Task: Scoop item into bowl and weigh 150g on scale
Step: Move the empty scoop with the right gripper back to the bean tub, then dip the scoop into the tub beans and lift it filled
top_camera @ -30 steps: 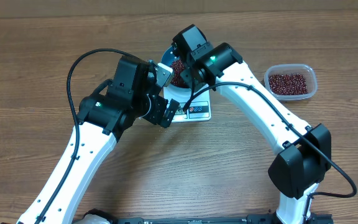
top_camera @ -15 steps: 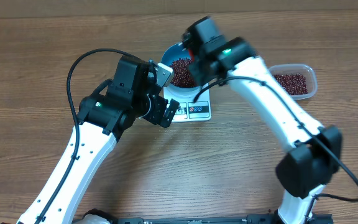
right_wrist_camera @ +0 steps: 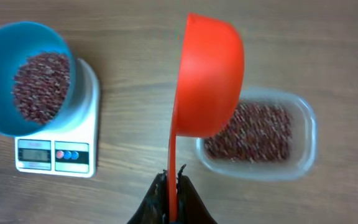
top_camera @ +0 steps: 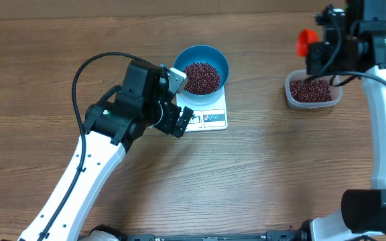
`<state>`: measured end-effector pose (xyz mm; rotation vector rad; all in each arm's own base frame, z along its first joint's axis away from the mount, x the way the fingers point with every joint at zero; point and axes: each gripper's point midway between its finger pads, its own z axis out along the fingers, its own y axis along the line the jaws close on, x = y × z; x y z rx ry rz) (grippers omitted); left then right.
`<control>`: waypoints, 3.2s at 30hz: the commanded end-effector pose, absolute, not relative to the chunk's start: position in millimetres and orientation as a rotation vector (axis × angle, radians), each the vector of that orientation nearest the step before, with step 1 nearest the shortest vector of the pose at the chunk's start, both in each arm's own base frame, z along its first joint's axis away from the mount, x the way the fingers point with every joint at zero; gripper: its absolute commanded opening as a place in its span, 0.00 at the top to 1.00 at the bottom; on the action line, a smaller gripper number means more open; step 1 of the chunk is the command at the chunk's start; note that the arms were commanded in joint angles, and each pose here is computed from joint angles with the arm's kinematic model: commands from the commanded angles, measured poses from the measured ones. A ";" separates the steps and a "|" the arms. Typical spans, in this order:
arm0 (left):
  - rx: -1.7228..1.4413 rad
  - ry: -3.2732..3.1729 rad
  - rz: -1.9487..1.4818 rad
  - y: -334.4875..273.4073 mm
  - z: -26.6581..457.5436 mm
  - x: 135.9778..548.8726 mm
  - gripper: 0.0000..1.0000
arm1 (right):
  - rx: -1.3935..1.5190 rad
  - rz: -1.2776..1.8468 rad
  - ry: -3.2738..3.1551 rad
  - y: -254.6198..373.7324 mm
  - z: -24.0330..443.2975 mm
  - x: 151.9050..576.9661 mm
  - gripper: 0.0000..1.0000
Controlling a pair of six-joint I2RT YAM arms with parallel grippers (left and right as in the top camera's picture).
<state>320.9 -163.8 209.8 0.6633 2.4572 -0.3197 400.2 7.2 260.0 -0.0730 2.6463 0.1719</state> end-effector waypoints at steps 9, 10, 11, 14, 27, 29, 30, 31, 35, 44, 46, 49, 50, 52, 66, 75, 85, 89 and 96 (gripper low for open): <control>0.645 2.455 -0.318 -162.9 211.4 321.3 0.00 | 0.099 0.183 2.747 -35.8 225.6 385.8 0.96; 0.645 2.455 -0.318 -162.9 211.4 321.3 0.01 | 0.109 0.187 2.765 -37.2 218.0 384.0 0.96; 0.645 2.455 -0.318 -162.9 211.4 321.3 0.00 | 0.125 0.193 2.798 -39.5 204.2 380.5 0.96; 0.645 2.455 -0.318 -162.9 211.4 321.3 0.00 | 0.149 0.208 2.857 -40.9 182.1 372.1 0.96; 0.645 2.455 -0.318 -162.9 211.4 321.3 0.00 | 0.189 0.235 2.943 -41.0 126.6 373.6 0.96; 0.645 2.455 -0.318 -162.9 211.4 321.3 0.00 | 0.190 0.235 2.943 -41.5 124.1 375.6 0.96; 0.645 2.455 -0.318 -162.9 211.4 321.3 0.01 | 0.193 0.234 2.940 -41.7 123.5 376.7 0.96; 0.645 2.455 -0.318 -162.9 211.4 321.3 0.01 | 0.196 0.234 2.938 -42.0 122.5 378.1 0.96; 0.645 2.455 -0.318 -162.9 211.4 321.3 0.00 | 0.199 0.234 2.938 -42.9 116.2 382.7 0.96; 0.645 2.455 -0.318 -162.9 211.4 321.3 0.00 | 0.208 0.241 2.963 -43.7 99.2 387.8 0.96; 0.645 2.455 -0.318 -162.9 211.4 321.3 0.00 | 0.209 0.244 2.972 -43.7 95.0 388.2 0.96; 0.645 2.455 -0.318 -162.9 211.4 321.3 0.00 | 0.213 0.286 2.997 -39.8 84.0 388.1 0.96; 0.645 2.455 -0.318 -162.9 211.4 321.3 0.00 | 0.213 0.301 2.999 -38.3 82.5 388.2 0.96; 0.645 2.455 -0.318 -162.9 211.4 321.3 0.01 | 0.210 0.319 2.998 -35.9 81.4 389.2 0.96; 0.645 2.455 -0.318 -162.9 211.4 321.3 0.00 | 0.156 0.448 2.964 -21.2 86.1 393.1 0.96; 0.645 2.455 -0.318 -162.9 211.4 321.3 0.00 | 0.255 0.479 2.904 -47.6 110.3 397.7 0.96; 0.645 2.455 -0.318 -162.9 211.4 321.3 0.01 | 0.149 0.640 2.791 -43.9 159.2 394.1 0.96; 0.645 2.455 -0.318 -162.9 211.4 321.3 0.00 | 0.093 0.800 2.707 -25.1 177.2 399.7 0.96; 0.645 2.455 -0.318 -162.9 211.4 321.3 0.00 | 0.031 1.031 2.584 0.2 202.7 401.2 0.96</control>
